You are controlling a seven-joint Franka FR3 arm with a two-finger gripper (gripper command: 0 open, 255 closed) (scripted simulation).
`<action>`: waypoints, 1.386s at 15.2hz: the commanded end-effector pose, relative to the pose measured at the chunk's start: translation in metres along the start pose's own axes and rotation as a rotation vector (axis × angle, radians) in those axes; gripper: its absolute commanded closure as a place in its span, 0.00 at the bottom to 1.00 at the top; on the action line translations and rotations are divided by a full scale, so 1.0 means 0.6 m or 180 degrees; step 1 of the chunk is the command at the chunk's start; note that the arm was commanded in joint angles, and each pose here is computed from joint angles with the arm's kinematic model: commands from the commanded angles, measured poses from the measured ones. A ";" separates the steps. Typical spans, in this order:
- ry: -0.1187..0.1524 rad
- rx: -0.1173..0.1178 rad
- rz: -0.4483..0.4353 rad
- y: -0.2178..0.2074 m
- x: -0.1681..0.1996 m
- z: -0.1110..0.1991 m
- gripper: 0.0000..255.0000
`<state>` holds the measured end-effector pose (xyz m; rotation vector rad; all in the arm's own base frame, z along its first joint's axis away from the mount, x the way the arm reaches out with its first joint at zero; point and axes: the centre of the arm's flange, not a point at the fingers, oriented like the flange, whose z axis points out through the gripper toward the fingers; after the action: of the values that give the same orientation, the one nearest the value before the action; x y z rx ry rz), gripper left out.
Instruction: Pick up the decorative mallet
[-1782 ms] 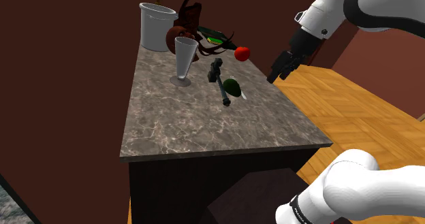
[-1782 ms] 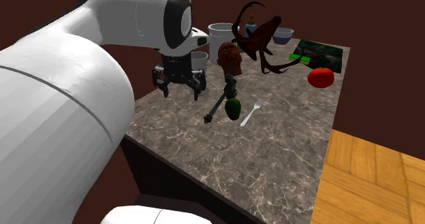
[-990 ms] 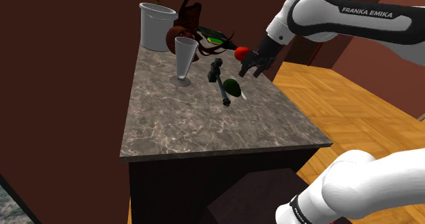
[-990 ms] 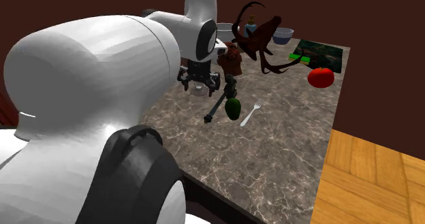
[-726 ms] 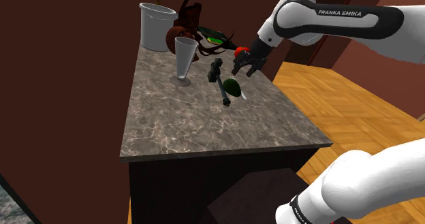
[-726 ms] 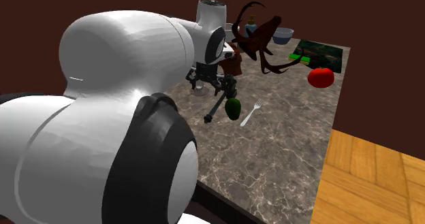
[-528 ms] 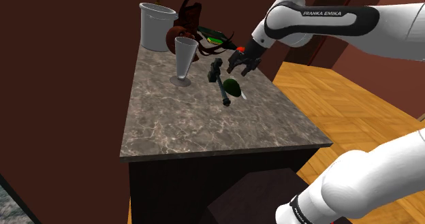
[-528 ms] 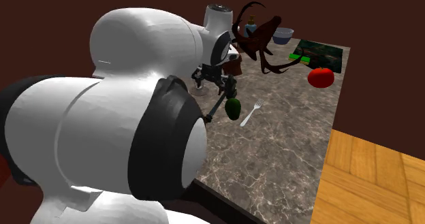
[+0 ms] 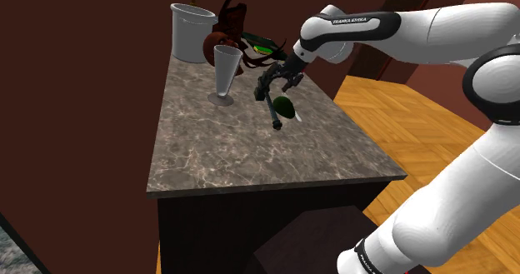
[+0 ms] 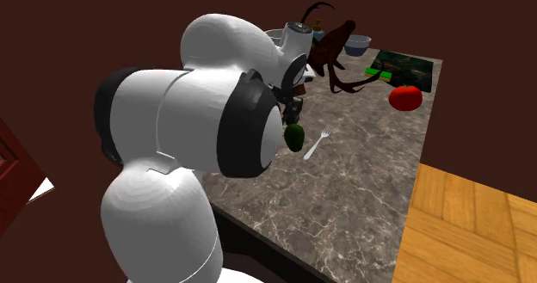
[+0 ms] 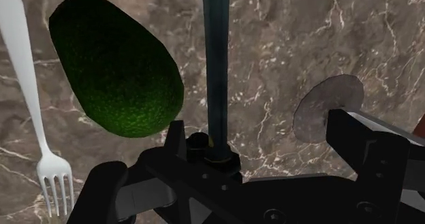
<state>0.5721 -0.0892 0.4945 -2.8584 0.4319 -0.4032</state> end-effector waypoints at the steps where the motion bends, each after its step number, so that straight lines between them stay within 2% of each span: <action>1: 0.0038 0.0037 0.0091 0.013 0.031 0.021 0.00; 3: 0.0064 0.0064 0.0155 0.023 0.054 0.039 0.00; 12: 0.0064 0.0064 0.0155 0.040 0.039 0.101 0.00; 13: 0.0064 0.0065 0.0155 0.041 0.037 0.102 1.00; 21: 0.0065 0.0066 0.0156 0.039 0.035 0.104 1.00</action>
<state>0.6055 -0.1072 0.4385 -2.8176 0.4975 -0.4407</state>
